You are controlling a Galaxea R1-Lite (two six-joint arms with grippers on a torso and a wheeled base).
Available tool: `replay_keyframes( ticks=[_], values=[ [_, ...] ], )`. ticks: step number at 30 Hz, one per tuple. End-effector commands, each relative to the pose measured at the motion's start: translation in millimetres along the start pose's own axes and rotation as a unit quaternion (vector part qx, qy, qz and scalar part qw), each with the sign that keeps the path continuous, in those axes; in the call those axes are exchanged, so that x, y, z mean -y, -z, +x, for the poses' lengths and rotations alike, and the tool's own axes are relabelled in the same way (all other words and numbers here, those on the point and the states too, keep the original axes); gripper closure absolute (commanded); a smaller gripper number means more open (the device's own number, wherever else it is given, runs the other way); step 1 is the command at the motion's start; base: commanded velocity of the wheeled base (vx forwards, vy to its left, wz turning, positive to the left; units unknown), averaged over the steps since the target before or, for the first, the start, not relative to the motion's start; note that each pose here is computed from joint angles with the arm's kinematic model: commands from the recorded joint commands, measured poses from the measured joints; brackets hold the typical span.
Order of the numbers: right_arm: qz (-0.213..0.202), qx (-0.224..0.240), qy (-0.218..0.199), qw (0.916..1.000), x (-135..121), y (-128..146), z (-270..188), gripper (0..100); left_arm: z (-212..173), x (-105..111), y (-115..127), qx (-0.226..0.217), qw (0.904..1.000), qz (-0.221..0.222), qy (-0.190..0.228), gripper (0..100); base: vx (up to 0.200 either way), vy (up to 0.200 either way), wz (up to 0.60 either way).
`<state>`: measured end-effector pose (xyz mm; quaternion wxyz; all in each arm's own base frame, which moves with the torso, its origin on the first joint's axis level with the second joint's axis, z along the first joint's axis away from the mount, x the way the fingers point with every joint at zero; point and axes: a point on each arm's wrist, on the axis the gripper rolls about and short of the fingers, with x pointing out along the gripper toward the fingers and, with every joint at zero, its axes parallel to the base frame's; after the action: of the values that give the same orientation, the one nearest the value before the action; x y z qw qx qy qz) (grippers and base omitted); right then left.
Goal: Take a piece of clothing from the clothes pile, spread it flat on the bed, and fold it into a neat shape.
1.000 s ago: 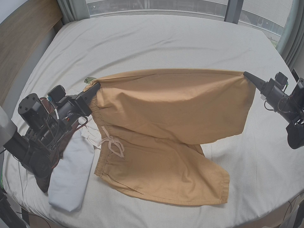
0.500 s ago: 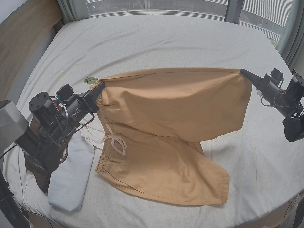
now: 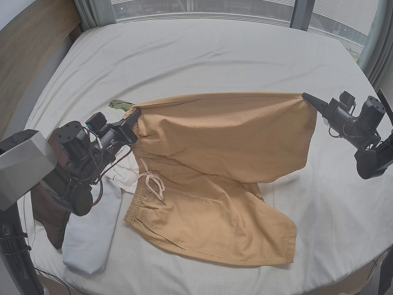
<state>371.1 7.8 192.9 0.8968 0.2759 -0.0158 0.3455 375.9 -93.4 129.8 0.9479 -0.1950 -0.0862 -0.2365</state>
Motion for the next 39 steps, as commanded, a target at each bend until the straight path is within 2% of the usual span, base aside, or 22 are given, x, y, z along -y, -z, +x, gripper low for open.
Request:
replay_keyframes(
  ticks=[1,7,18,19,20,21,28,34,39],
  values=[
    [0.008,-0.008,0.005,0.9999,14.2,9.6,7.8,100,10.8,-11.4,21.5,-0.009,0.9999,-0.004,-0.012,100,0.0,0.0,0.0],
    [0.008,-0.007,0.007,0.9999,26.1,13.1,14.4,100,21.7,-18.0,30.3,0.0,0.9998,-0.004,-0.019,100,0.0,0.0,0.0],
    [0.008,-0.008,0.009,0.9999,38.4,17.8,21.4,100,25.1,-19.1,27.8,0.009,0.9995,-0.026,-0.016,100,0.0,0.0,0.0],
    [0.008,-0.007,0.009,0.9999,39.8,17.6,21.9,100,25.3,-19.3,28.1,0.009,0.9995,-0.026,-0.016,0,0.0,0.0,0.0],
    [0.008,-0.007,0.009,0.9999,41.0,18.3,22.4,100,25.6,-19.2,27.9,0.009,0.9995,-0.026,-0.015,0,0.0,0.0,0.0],
    [0.008,-0.007,0.009,0.9999,41.7,18.6,22.9,0,25.6,-18.9,27.3,0.01,0.9995,-0.026,-0.015,0,0.0,0.0,0.0],
    [0.006,0.007,0.021,0.9997,47.3,19.7,25.4,0,28.9,-18.2,32.0,0.008,0.9994,-0.032,-0.014,0,0.0,0.0,0.0],
    [0.008,0.001,0.025,0.9997,34.8,26.9,8.7,0,29.3,-19.0,35.5,0.006,0.999,-0.034,-0.028,0,0.0,0.0,0.0],
    [-0.021,-0.028,0.045,0.9984,26.1,43.7,-12.2,0,25.5,-19.8,30.9,0.007,0.9989,-0.032,-0.032,0,0.0,0.0,0.0]
  ],
)
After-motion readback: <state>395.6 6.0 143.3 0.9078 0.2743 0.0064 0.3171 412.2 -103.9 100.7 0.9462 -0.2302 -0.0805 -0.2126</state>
